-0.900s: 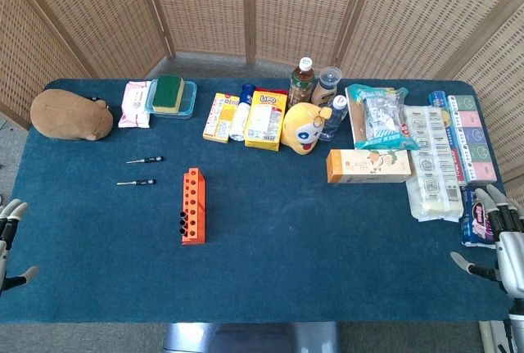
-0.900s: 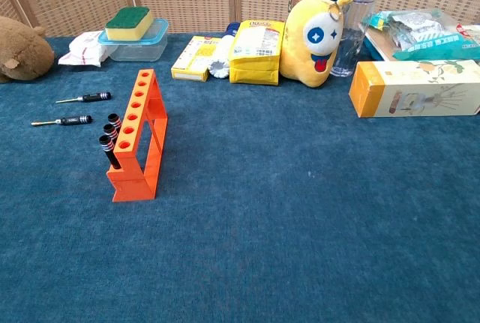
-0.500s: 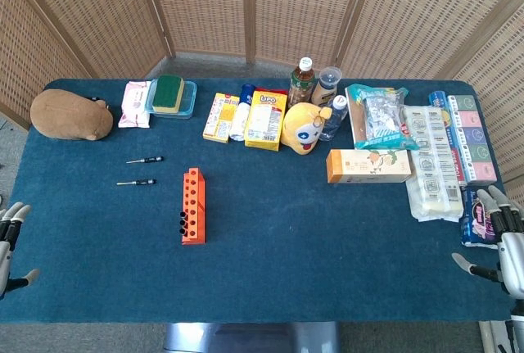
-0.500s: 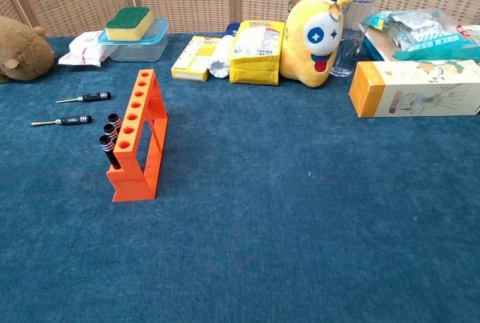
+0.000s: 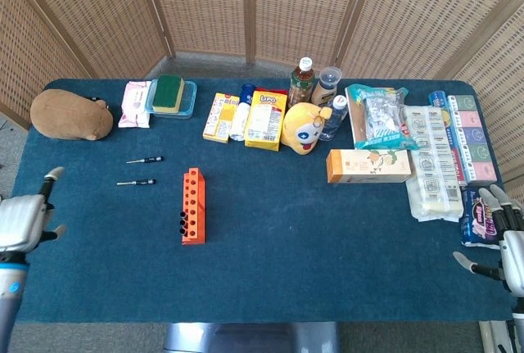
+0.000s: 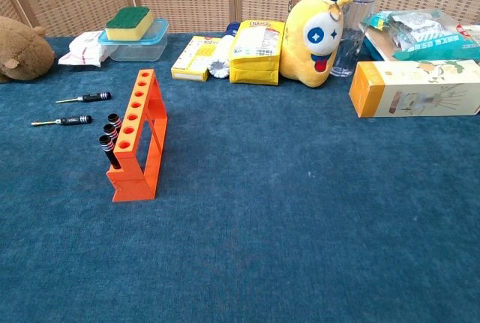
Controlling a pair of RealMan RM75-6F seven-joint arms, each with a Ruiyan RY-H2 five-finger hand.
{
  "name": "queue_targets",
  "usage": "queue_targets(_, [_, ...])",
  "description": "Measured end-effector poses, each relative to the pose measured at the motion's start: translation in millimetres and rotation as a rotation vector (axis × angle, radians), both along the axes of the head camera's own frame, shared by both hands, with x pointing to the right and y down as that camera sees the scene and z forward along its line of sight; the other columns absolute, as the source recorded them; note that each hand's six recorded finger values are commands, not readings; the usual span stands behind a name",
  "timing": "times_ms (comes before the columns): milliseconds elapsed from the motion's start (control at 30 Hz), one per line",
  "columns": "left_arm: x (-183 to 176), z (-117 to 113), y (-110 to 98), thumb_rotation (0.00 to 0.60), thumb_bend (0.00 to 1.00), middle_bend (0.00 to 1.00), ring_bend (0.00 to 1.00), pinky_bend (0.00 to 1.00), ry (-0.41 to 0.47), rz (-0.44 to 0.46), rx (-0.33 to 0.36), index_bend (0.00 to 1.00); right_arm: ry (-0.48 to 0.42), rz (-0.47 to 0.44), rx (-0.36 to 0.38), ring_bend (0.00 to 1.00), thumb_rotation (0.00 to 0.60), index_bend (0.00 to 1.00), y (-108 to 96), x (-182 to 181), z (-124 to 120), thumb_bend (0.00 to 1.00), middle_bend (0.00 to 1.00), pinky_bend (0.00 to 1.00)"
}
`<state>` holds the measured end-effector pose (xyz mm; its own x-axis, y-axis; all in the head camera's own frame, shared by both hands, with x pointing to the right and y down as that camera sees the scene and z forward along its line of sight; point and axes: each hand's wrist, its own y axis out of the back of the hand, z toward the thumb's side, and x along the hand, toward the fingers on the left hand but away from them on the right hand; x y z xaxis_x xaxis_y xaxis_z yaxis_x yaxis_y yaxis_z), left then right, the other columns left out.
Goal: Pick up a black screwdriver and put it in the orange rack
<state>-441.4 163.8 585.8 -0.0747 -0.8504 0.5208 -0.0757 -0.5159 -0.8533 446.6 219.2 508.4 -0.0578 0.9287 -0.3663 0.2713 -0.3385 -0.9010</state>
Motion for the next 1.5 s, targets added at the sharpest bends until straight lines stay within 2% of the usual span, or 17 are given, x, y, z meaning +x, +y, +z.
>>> queue_targets(100, [10,26,-13,0.600,0.25,1.00,0.98,1.00,0.024,0.001,-0.053,0.29,-0.003,0.000,-0.006,0.08,0.600,0.00,0,0,1,0.00,0.02,0.02])
queue_targets(267, [30,67,-33,0.600,0.27,1.00,0.98,1.00,0.051,0.008,-0.129,0.33,-0.007,0.006,-0.018,0.08,0.600,0.00,-1,2,4,0.00,0.03,0.02])
queue_targets(433, [57,94,-51,0.600,0.30,1.00,0.98,1.00,0.047,0.019,-0.142,0.34,-0.012,0.012,-0.026,0.08,0.600,0.00,-2,5,6,0.00,0.03,0.02])
queue_targets(700, [78,114,-66,0.600,0.31,1.00,0.98,1.00,0.009,0.044,-0.168,0.35,-0.014,0.012,-0.033,0.09,0.600,0.00,-2,5,7,0.00,0.03,0.02])
queue_targets(1000, [100,145,-66,0.600,0.32,1.00,0.98,1.00,-0.025,0.050,-0.230,0.35,-0.014,0.018,-0.037,0.09,0.600,0.00,-3,8,9,0.00,0.03,0.02])
queue_targets(1500, [112,156,-66,0.600,0.33,1.00,0.98,1.00,-0.066,0.070,-0.237,0.40,-0.016,0.021,-0.038,0.09,0.600,0.00,-3,10,8,0.00,0.03,0.02])
